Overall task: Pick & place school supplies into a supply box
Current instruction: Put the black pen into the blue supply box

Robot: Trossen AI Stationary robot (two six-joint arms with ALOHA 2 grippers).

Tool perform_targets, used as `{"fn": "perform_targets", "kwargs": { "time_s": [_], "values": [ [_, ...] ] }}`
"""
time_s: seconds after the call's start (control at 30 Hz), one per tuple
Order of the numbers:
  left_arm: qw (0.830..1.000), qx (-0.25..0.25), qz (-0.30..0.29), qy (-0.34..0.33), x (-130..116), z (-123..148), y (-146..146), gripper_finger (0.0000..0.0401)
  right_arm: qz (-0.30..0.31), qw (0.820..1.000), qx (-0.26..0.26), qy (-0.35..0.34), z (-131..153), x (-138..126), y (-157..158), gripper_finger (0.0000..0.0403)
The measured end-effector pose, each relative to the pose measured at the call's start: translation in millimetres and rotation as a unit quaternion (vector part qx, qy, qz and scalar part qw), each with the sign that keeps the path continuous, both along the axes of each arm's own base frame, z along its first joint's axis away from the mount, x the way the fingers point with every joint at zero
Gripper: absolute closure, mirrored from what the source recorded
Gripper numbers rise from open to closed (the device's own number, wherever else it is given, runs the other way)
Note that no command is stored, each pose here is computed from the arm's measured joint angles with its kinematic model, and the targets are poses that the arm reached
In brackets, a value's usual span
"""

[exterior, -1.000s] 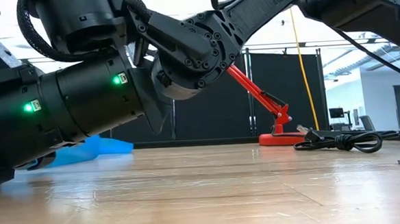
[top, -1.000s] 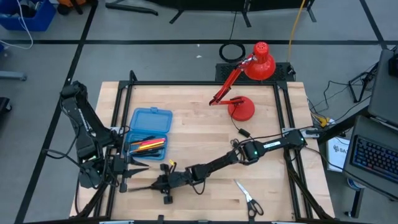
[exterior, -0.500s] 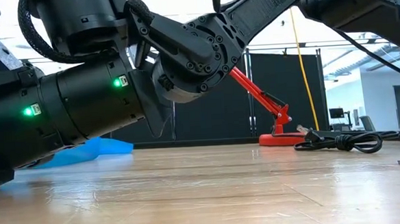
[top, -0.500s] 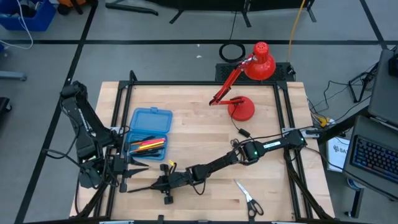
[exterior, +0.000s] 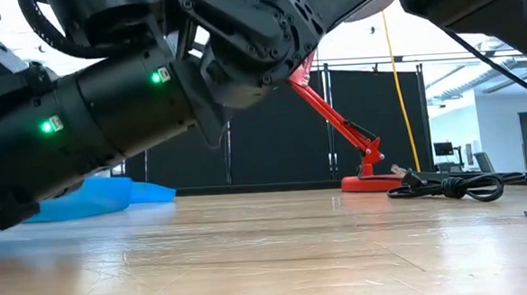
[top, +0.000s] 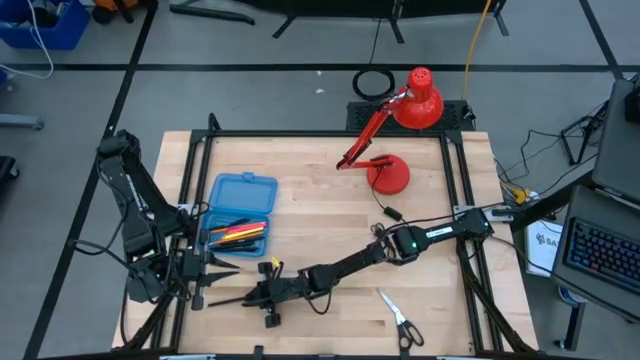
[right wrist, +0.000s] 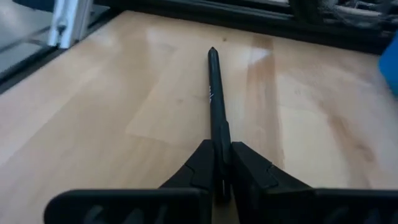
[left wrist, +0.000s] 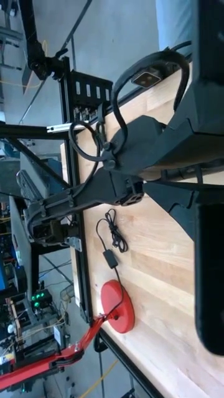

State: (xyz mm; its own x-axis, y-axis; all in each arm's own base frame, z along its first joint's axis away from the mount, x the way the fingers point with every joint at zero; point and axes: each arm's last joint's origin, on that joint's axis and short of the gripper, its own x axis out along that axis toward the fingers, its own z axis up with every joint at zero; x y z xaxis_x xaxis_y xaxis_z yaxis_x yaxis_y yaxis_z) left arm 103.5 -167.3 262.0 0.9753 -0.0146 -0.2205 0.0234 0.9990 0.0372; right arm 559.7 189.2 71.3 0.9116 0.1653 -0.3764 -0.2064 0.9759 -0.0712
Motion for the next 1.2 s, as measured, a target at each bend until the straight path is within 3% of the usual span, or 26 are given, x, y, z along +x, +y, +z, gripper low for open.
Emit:
{"fn": "perform_targets", "kwargs": {
  "time_s": [0.63, 0.87, 1.2],
  "values": [
    [1.000, 0.000, 0.000, 0.000, 0, 0, 0, 0.0352, -0.019, 0.999, -0.033, -0.035, 11, 1, 0, 0.0381],
    [1.000, 0.000, 0.000, 0.000, 0, 0, 0, 0.0352, -0.043, 0.994, -0.089, -0.055, 45, 1, -3, 0.0381],
    [1.000, -0.001, 0.000, 0.000, 0, 0, 0, 0.0352, -0.091, 0.985, -0.146, -0.030, 60, 8, -40, 0.0381]
  ]
}}
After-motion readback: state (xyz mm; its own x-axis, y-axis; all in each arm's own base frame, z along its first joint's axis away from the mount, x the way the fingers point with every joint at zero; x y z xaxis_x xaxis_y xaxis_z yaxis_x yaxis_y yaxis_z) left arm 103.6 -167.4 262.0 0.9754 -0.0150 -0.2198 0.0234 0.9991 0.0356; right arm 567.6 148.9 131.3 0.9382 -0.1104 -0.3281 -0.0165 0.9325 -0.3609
